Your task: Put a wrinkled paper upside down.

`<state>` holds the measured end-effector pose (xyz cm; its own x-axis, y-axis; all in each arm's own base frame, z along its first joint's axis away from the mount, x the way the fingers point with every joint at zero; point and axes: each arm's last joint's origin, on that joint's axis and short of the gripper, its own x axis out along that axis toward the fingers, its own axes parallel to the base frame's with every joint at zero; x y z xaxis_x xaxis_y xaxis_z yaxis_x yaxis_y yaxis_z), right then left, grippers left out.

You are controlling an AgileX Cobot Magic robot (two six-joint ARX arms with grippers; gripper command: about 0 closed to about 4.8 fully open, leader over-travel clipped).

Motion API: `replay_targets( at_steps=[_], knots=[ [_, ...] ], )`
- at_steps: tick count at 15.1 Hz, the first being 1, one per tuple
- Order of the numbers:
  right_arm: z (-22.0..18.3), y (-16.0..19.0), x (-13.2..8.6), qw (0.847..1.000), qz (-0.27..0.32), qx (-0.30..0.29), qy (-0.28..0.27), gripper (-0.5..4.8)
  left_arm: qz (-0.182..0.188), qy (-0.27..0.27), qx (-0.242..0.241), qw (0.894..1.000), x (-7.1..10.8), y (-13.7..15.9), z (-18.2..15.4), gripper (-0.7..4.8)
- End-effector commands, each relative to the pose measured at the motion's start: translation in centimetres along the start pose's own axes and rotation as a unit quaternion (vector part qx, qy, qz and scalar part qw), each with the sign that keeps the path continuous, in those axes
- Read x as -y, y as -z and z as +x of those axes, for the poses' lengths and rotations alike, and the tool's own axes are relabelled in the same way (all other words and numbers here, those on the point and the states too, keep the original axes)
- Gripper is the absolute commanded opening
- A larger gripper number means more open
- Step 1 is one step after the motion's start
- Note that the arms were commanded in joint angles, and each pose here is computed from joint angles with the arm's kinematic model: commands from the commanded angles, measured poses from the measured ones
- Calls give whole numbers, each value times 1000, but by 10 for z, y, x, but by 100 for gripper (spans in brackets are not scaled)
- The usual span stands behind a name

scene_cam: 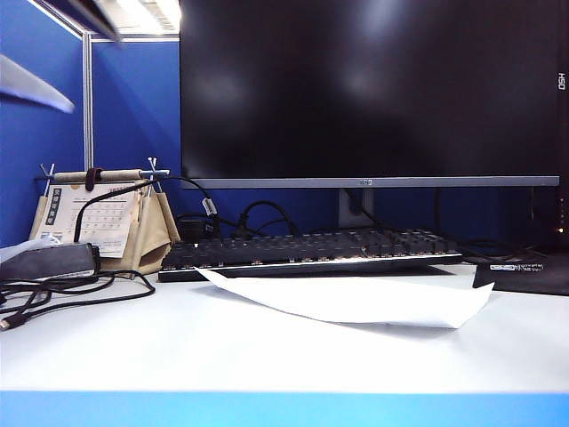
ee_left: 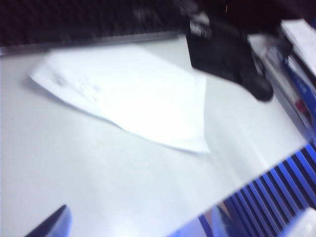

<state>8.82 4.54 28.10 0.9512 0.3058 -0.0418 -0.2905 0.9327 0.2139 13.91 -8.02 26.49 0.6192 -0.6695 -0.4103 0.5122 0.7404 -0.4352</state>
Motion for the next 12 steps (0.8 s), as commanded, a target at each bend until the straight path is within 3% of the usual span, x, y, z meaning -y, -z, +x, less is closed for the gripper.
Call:
replay_targets(
  at_steps=[1, 3, 4, 5, 7, 11, 12],
  knots=[
    [23, -27, -2, 996, 4, -83, -21, 208, -8, 46, -43, 998, -1, 2, 10, 404],
    [46, -42, 17, 988, 53, -131, -66, 225, -7, 63, -45, 997, 0, 2, 10, 404],
    [55, -45, 38, 981, 103, -143, -80, 225, -7, 68, -46, 997, 1, 2, 10, 404],
    [59, -45, 73, 966, 183, -154, -94, 225, -7, 85, -51, 995, 2, 2, 9, 404],
    [68, -40, 106, 954, 246, -155, -69, 226, -6, 94, -54, 994, 2, 2, 9, 404],
    [103, -12, 126, 932, 288, -214, -61, 285, 0, 105, -53, 993, 3, 2, 9, 404],
    [114, 2, 133, 924, 297, -238, -36, 289, 1, 106, -53, 993, 3, 2, 9, 404]
  ],
)
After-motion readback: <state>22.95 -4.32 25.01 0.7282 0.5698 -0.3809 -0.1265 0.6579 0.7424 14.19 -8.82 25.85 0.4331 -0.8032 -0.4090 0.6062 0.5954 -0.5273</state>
